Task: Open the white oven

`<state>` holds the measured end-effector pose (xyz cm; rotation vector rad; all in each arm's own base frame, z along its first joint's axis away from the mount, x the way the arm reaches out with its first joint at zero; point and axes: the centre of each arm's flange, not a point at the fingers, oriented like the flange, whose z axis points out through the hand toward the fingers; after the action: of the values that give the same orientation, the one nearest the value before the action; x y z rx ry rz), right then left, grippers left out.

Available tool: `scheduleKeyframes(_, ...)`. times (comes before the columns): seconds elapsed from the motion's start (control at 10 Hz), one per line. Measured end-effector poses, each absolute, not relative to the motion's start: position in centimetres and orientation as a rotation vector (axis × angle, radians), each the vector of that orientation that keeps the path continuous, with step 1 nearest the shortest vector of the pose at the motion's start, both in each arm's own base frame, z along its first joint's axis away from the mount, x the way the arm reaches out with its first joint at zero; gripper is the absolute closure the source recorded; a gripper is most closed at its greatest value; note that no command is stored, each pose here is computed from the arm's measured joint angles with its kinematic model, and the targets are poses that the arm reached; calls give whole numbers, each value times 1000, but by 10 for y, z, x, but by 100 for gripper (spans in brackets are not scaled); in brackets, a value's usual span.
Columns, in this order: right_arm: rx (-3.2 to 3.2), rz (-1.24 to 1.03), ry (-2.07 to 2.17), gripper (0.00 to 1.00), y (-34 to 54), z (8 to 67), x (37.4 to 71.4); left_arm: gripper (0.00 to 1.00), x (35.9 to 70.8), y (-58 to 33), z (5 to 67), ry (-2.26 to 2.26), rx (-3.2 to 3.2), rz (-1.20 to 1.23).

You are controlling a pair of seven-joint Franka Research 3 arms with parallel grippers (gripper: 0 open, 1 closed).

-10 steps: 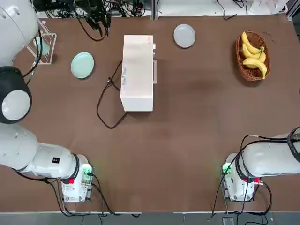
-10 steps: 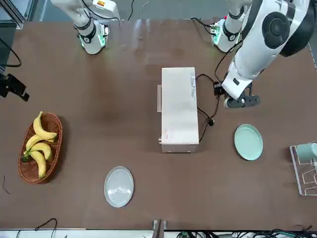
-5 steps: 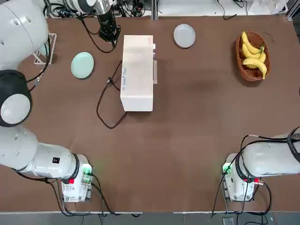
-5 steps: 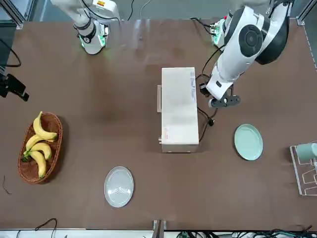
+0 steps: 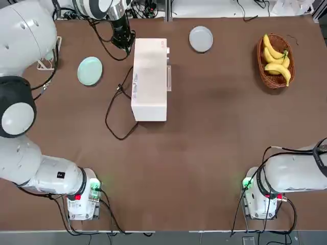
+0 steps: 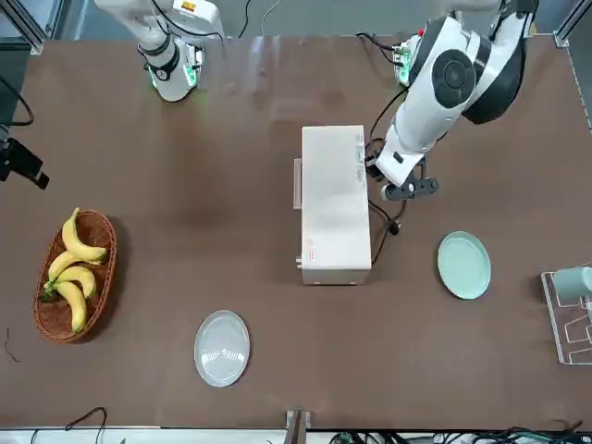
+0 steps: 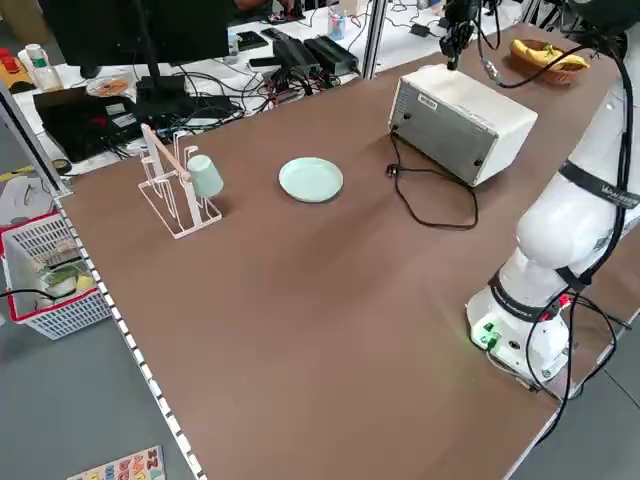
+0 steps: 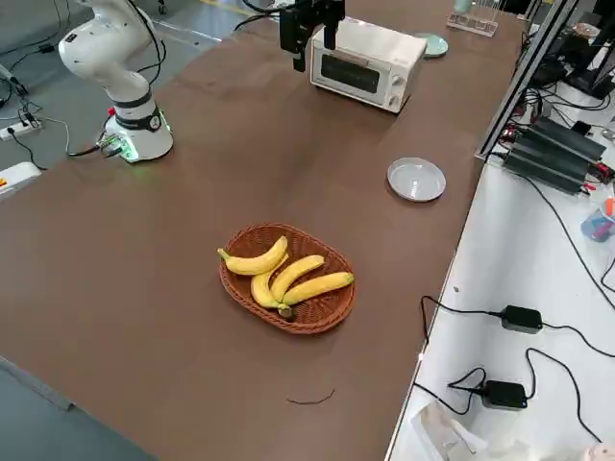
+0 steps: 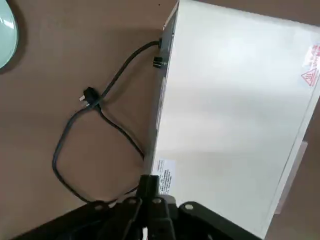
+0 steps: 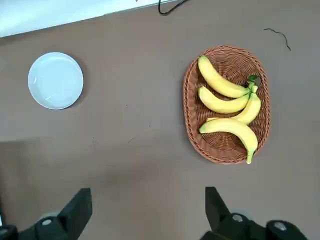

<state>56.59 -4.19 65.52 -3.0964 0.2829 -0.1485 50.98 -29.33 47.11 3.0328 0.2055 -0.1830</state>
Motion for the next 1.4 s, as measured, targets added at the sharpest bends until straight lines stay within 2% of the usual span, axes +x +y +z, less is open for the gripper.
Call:
scheduleKeyframes(0.5, -3103, -26, 207, 0, -20, 652, 558, 99, 511, -309, 448, 175, 3021, -199)
scheduleKeyframes(0.9, -3095, 21, -10, 0, 59, 643, 555, 99, 501, -332, 410, 134, 3002, -172)
scheduleKeyframes(1.2, -2949, 112, -84, 1, 109, 593, 558, 99, 502, -335, 393, 135, 3005, -210)
scheduleKeyframes(1.4, -2837, 153, -60, 11, 130, 551, 562, 99, 504, -335, 389, 144, 3004, -205)
